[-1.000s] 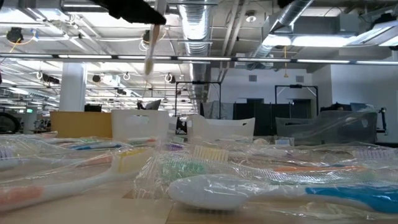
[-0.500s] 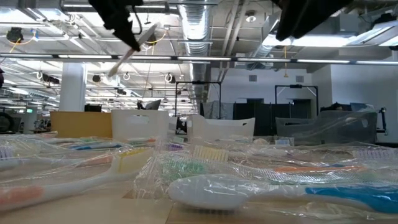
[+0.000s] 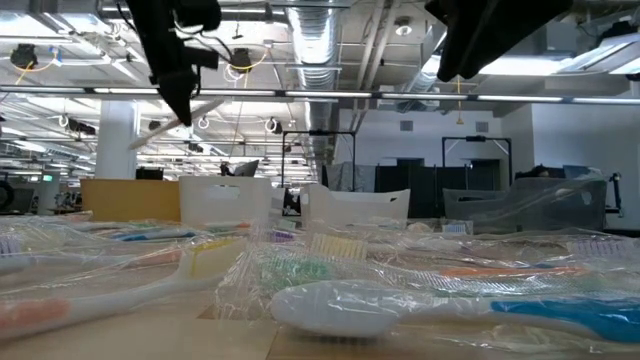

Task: Pick & Place Toothbrushes
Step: Put the orange toothbrush into the yellow bin

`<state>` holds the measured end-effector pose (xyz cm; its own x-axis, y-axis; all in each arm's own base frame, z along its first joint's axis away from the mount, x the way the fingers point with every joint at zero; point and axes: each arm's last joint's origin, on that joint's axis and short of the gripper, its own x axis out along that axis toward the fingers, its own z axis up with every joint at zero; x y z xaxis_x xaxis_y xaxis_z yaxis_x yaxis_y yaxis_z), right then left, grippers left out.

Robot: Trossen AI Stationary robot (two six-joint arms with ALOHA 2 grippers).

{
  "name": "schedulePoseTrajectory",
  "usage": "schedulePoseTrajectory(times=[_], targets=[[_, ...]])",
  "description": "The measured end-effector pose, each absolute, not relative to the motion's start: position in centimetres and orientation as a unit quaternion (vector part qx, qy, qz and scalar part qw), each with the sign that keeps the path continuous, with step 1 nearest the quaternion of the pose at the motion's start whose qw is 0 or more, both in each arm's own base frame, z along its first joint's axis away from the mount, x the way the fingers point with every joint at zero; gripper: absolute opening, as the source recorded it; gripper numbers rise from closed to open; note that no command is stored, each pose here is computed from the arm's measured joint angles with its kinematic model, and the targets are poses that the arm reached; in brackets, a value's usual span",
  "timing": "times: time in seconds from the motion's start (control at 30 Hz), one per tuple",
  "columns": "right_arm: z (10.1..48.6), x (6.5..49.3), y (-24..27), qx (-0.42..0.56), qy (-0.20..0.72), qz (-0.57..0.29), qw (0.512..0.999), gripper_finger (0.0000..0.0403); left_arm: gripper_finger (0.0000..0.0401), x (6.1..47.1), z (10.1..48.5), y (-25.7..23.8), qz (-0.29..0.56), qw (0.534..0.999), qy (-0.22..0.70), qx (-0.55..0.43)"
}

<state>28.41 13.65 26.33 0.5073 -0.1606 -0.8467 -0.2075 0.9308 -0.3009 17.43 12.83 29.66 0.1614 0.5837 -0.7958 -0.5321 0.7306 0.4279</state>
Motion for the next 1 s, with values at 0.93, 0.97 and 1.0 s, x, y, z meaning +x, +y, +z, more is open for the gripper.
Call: schedulePoseTrajectory(times=[0.93,0.97,1.0], targets=[[26.4,28.5,13.7,-0.186,0.490,0.017,0.851,0.0137,0.0015,14.4,21.9,16.7,0.364,0.662,0.652,-0.063],[26.4,28.5,13.7,-0.186,0.490,0.017,0.851,0.0137,0.0015,14.4,21.8,16.7,0.364,0.663,0.652,-0.061],[26.4,28.5,13.7,-0.186,0.490,0.017,0.851,0.0137,0.0017,14.4,21.7,16.7,0.364,0.663,0.651,-0.061]])
